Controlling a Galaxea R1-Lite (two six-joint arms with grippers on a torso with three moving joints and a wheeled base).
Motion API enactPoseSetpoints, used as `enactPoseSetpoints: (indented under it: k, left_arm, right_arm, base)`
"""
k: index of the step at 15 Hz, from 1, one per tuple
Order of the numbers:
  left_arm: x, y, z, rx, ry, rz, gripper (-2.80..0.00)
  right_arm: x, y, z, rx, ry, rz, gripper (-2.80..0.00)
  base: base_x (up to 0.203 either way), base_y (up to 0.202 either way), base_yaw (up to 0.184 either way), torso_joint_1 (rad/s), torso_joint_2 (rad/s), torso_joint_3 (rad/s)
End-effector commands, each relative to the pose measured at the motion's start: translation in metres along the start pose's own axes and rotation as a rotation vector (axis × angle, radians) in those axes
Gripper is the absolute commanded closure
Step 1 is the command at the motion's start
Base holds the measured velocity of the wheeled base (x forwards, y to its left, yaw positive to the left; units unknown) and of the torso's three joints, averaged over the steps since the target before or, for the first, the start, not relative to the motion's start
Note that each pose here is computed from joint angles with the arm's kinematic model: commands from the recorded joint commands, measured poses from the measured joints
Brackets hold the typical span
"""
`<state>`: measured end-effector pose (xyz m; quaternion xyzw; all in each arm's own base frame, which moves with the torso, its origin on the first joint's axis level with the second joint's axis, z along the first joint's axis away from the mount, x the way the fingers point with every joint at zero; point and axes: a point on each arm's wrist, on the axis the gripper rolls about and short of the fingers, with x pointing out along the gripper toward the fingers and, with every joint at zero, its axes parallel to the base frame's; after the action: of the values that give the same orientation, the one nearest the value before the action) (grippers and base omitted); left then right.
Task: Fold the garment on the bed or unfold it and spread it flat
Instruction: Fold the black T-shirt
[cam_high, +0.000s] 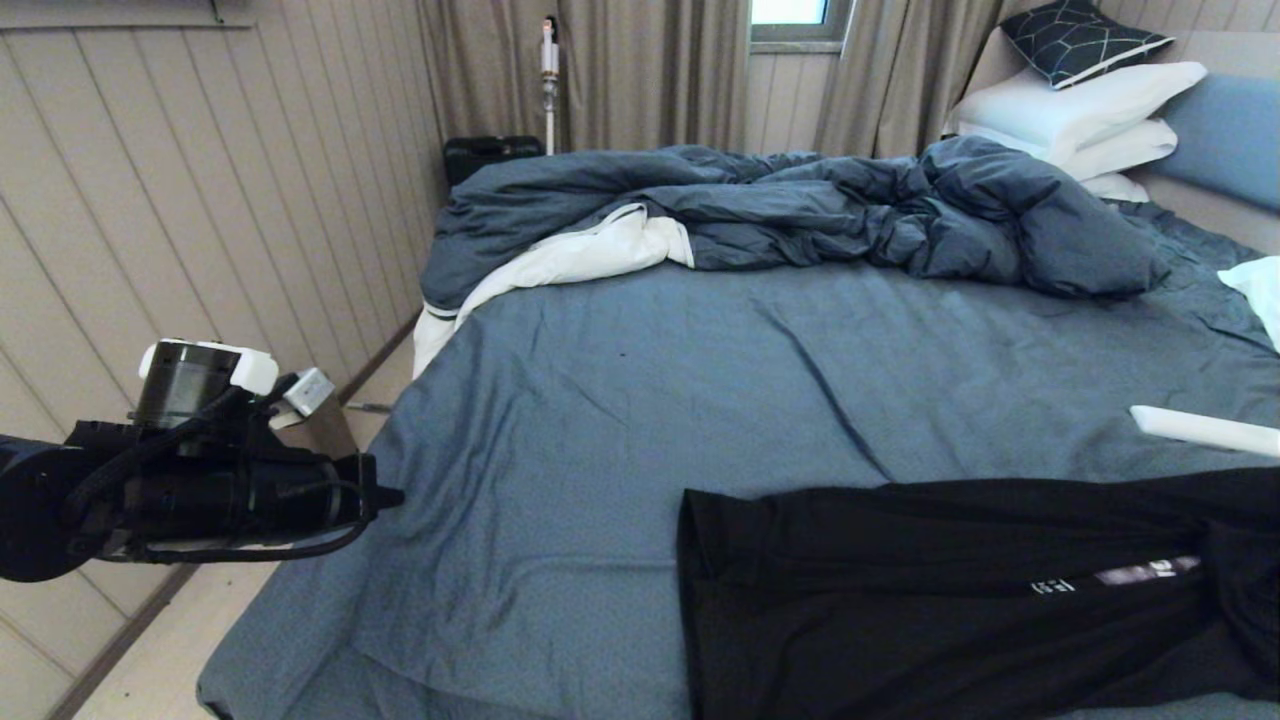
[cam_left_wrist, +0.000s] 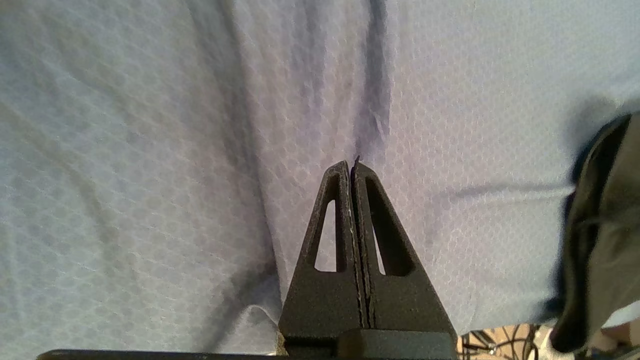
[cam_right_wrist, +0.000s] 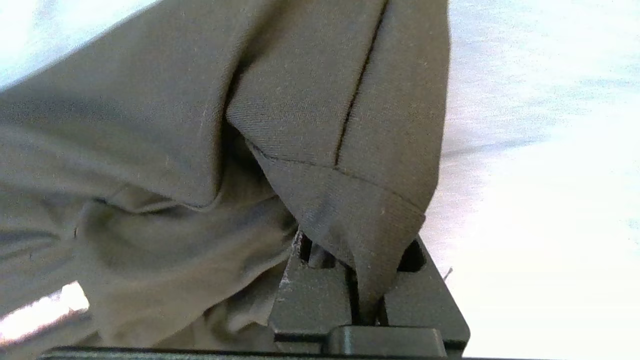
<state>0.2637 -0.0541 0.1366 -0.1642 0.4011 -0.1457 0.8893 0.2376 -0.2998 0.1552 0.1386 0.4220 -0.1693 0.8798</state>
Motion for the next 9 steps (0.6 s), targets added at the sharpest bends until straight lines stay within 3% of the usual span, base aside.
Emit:
enactPoseSetpoints:
  k: [1,4,9]
  left_arm:
    - [0.003,0.0,-0.001,-0.002,0.01,0.0,0.0]
    - [0.003,0.0,-0.002,0.0,0.013,0.0,0.0]
    - [0.005,-0.01,-0.01,0.03,0.038,-0.022,0.0]
  right_arm:
    - [0.003,-0.012,0.002,0.023,0.014,-0.003,0.0]
    - [-0.03,0.007,0.013,0.016,0.014,0.047,0.0]
    - [-0.071,0.137,0.036,-0.208,0.03,0.3,0.0]
  base:
    - [0.0,0.0,0.0,0.0,0.0,0.0]
    - [0.0,0.0,0.0,0.0,0.0,0.0]
    - [0.0,0.0,0.0,0.0,0.0,0.0]
